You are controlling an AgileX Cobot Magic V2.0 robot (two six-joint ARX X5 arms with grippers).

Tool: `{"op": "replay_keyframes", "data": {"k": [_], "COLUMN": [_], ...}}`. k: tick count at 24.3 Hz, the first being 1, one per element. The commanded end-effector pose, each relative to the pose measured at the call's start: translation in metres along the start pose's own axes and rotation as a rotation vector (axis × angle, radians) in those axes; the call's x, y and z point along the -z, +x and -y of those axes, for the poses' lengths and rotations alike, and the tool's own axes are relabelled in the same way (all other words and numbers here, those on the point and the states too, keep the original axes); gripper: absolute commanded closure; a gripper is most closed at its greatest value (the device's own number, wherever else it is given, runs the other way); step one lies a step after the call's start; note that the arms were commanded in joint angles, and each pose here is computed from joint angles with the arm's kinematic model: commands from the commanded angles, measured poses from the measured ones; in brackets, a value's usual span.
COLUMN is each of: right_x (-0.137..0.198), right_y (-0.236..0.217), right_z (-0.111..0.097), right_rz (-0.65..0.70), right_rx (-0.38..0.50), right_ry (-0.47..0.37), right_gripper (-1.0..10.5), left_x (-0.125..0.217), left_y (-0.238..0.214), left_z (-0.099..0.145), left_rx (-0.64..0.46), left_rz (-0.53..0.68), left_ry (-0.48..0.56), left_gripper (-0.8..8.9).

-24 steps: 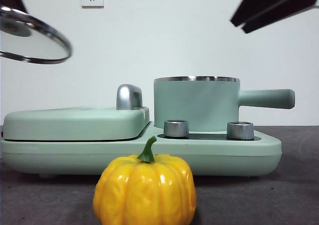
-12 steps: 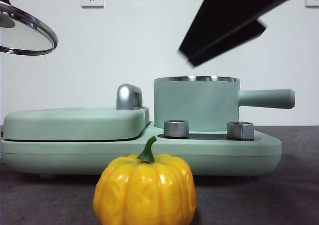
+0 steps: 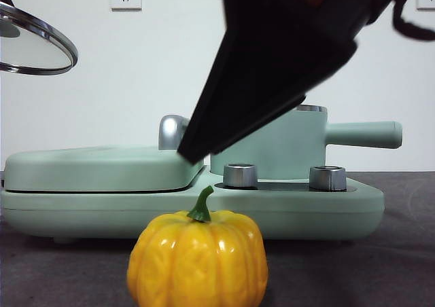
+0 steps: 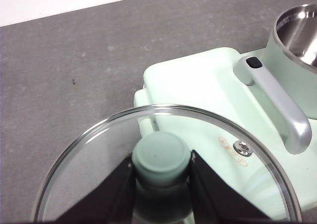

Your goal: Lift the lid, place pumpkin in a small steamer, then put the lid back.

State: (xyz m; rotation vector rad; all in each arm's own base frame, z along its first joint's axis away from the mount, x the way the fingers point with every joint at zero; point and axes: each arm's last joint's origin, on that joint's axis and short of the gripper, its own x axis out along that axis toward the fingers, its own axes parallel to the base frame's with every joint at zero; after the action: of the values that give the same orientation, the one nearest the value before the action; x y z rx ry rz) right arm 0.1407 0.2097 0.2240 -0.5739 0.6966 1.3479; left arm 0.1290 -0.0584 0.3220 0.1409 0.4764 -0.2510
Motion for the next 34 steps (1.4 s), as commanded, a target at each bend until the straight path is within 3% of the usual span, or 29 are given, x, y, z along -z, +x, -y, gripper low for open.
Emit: {"op": "replay_keyframes", "data": {"k": [1, 18, 22, 31, 34], "right_x": [-0.006, 0.010, 0.011, 0.015, 0.015], "right_y": [0.008, 0.047, 0.048, 0.030, 0.017], "right_z": [0.000, 0.008, 0.007, 0.000, -0.003], "right_rz": [-0.002, -0.133, -0.161, -0.233, -0.250], "right_rx": [-0.010, -0.056, -0.044, -0.060, -0.027], "right_ry": [-0.003, 0.034, 0.058, 0.160, 0.213], "right_gripper": [4.8, 4.5, 5.5, 5.9, 5.9], "left_x": [-0.006, -0.007, -0.007, -0.007, -0.007], "left_y": [-0.003, -0.003, -0.003, -0.003, -0.003], "left_z": [0.000, -0.001, -0.001, -0.001, -0.001], "left_rx": [-0.004, -0.008, -0.008, -0.008, -0.008], "left_rz": [0.044, 0.044, 0.044, 0.044, 0.044], "left_ry": [0.009, 0.026, 0.027, 0.027, 0.028], "left_gripper": [7.97, 7.97, 7.97, 7.97, 7.97]}}
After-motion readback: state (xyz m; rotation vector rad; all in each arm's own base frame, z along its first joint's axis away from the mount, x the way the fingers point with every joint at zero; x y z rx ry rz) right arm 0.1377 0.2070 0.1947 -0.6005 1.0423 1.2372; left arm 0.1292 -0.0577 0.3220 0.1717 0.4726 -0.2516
